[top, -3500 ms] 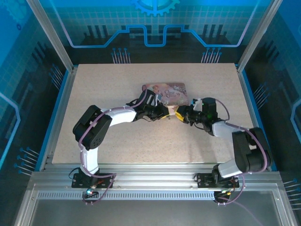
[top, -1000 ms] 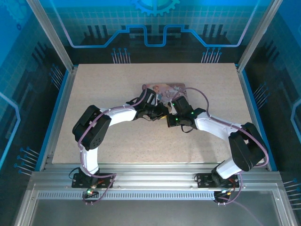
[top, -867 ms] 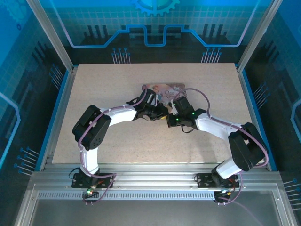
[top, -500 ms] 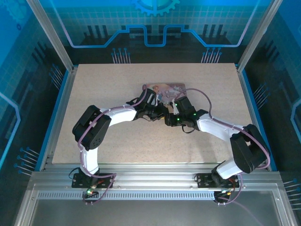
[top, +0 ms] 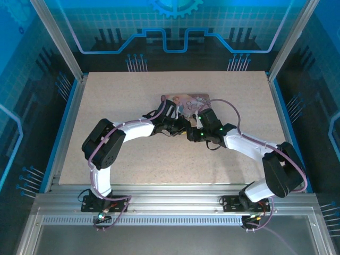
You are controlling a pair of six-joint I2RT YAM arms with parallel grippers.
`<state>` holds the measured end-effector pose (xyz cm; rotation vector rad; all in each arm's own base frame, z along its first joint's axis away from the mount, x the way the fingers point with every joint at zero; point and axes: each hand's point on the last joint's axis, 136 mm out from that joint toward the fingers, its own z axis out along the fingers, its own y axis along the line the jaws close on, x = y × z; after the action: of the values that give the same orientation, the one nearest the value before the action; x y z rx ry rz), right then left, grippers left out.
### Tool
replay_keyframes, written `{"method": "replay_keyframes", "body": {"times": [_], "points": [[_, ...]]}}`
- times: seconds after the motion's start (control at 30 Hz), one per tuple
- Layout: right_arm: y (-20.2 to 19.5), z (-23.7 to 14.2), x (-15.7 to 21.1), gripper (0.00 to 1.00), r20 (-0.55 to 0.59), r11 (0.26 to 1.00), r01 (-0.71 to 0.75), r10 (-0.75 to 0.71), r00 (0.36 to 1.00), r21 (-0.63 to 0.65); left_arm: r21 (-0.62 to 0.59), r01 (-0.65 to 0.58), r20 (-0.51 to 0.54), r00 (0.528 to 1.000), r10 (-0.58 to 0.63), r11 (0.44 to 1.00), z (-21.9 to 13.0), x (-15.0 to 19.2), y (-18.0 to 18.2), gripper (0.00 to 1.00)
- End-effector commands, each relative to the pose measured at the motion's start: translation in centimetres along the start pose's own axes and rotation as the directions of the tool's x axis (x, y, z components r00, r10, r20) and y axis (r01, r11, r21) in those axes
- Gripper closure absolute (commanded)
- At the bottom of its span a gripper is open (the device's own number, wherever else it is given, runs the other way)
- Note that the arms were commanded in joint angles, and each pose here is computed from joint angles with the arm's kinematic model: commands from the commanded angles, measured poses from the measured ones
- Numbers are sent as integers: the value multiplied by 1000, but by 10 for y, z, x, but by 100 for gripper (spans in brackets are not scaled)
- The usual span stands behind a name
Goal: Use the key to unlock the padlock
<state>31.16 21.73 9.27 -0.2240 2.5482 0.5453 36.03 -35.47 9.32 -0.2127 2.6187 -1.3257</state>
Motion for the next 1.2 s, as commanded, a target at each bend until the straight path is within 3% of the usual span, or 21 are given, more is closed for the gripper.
{"method": "replay_keyframes", "body": {"times": [0.0,0.27,0.43,0.67,1.17], "points": [[5,-1,-20,67,52,1000,14,-15,999,7,99,-28,-42,999,32,995,-11,7,-37,91],[8,-1,-29,75,79,1000,18,-19,997,10,106,-29,-47,998,34,994,-13,7,-39,91],[10,0,-30,100,82,1000,17,-17,997,-9,104,-30,-53,998,36,994,-12,9,-37,91],[7,9,-17,100,48,1000,0,2,999,-32,91,-26,-49,998,31,996,-11,10,-30,91],[-14,37,25,100,-66,999,49,-49,997,4,35,47,-5,999,-47,998,0,13,13,67]]}}
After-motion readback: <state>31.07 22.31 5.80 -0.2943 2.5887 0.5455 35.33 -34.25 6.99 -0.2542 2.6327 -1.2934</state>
